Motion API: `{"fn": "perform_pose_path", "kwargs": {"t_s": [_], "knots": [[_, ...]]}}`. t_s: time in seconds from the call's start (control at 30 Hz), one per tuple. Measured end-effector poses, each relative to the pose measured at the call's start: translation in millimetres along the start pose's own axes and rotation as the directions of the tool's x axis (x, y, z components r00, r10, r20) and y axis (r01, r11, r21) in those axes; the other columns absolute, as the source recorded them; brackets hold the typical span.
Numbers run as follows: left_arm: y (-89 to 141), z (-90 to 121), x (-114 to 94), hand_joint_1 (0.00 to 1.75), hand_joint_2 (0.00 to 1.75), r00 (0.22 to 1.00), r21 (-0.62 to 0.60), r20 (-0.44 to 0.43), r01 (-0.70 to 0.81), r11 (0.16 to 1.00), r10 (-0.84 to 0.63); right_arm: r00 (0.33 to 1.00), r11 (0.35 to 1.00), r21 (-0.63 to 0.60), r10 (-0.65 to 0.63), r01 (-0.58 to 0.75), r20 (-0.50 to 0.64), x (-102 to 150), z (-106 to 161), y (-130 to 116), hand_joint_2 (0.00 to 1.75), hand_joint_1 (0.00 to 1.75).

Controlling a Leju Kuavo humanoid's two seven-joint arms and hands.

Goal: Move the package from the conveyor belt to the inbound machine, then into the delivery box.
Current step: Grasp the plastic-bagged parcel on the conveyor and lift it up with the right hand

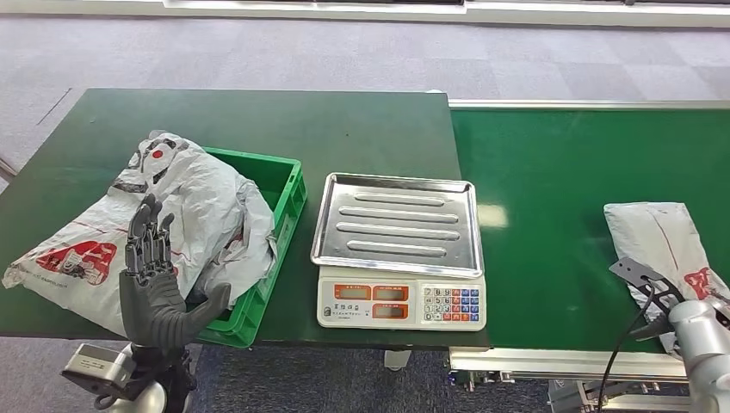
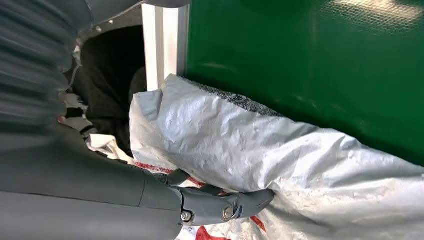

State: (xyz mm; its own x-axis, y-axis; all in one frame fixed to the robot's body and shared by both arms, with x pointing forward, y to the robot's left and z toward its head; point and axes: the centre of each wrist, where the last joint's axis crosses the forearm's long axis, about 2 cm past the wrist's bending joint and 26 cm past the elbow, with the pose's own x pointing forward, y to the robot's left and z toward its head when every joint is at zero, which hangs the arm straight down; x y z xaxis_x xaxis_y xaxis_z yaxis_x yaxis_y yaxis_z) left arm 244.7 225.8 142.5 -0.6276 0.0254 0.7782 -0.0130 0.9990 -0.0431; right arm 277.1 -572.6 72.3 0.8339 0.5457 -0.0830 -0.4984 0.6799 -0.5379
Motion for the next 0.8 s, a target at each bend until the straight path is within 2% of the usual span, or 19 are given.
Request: {"fn": "perform_pose_path", "kwargs": {"t_s": [0.13,0.5,0.8], "knots": [[-1.3,-0.9,-1.7,0.00,1.75,1.000,-0.007,-0.003,-0.001,1.000,0.001,0.999,1.000,0.026,0.006,-0.005,-0.038,-3.4,-1.1,1.7,1.75,1.75],[-2.3,-2.6,-2.0,0.00,1.75,1.000,-0.012,-0.007,-0.005,1.000,0.005,1.000,1.000,0.024,-0.018,0.019,-0.026,-14.4,-3.0,-0.5,1.75,1.75],[-3.2,-4.3,-0.2,0.00,1.75,1.000,-0.012,0.001,-0.011,1.000,0.011,0.999,1.000,-0.007,-0.020,0.021,0.028,-16.9,-4.4,1.7,1.75,1.75]]}}
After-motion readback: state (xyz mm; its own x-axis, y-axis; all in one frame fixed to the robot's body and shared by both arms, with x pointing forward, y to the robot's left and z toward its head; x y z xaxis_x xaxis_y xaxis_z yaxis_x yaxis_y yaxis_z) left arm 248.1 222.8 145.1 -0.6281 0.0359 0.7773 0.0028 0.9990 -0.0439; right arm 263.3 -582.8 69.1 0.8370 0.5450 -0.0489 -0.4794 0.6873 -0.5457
